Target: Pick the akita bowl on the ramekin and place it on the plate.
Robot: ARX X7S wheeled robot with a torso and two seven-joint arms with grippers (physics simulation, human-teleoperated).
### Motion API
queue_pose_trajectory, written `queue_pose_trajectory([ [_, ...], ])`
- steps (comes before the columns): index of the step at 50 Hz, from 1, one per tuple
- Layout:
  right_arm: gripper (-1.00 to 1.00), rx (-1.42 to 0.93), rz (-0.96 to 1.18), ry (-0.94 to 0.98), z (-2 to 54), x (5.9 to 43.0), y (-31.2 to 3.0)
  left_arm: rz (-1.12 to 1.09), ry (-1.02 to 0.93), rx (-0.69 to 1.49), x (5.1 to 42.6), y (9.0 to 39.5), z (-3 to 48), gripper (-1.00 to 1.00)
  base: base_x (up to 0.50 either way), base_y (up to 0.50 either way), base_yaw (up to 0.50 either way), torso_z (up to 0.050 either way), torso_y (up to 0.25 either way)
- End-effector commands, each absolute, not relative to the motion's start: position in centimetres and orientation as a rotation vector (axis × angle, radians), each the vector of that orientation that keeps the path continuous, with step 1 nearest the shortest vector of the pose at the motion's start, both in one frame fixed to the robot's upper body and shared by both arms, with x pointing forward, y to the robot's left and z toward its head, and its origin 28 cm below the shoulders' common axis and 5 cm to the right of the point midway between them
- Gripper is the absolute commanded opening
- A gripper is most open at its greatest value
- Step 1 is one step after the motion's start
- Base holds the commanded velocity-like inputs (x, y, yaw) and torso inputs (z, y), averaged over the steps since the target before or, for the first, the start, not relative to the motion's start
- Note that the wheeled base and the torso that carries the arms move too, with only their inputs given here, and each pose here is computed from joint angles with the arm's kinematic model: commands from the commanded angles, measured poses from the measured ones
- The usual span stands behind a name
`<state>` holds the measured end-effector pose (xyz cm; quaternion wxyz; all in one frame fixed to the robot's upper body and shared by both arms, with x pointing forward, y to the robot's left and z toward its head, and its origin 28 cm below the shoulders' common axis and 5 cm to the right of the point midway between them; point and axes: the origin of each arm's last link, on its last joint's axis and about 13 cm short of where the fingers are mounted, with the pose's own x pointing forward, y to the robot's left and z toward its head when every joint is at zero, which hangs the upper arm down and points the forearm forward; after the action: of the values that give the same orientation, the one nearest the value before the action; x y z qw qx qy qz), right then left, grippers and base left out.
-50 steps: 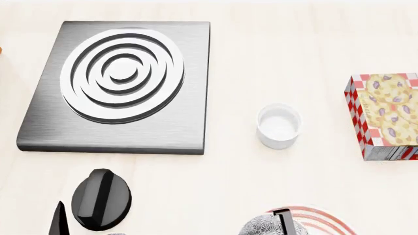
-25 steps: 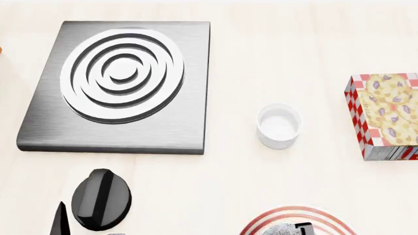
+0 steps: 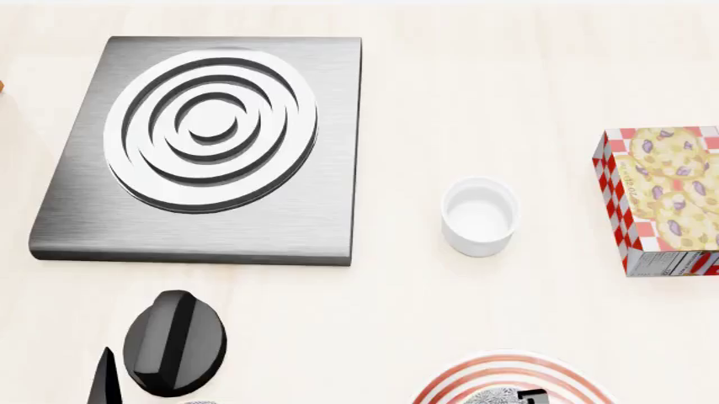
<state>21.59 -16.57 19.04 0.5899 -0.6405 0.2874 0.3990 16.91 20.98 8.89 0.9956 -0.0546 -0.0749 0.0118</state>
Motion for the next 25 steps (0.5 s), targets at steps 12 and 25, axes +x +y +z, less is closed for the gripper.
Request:
queue_pose_trajectory([
  [12,1.00,-1.463,0.932,0.670,18.23,21.79,-16.33,0.019,-0.151,-0.109,16.84,20.93,8.90,1.00,0.00,0.00,0.00,0.000,0.000],
  [25,1.00,-1.459,0.935,0.651,18.20,21.75,-16.27,0.018,-0.150,-0.110,16.87,20.90,8.90,1.00,0.00,0.00,0.00,0.000,0.000],
])
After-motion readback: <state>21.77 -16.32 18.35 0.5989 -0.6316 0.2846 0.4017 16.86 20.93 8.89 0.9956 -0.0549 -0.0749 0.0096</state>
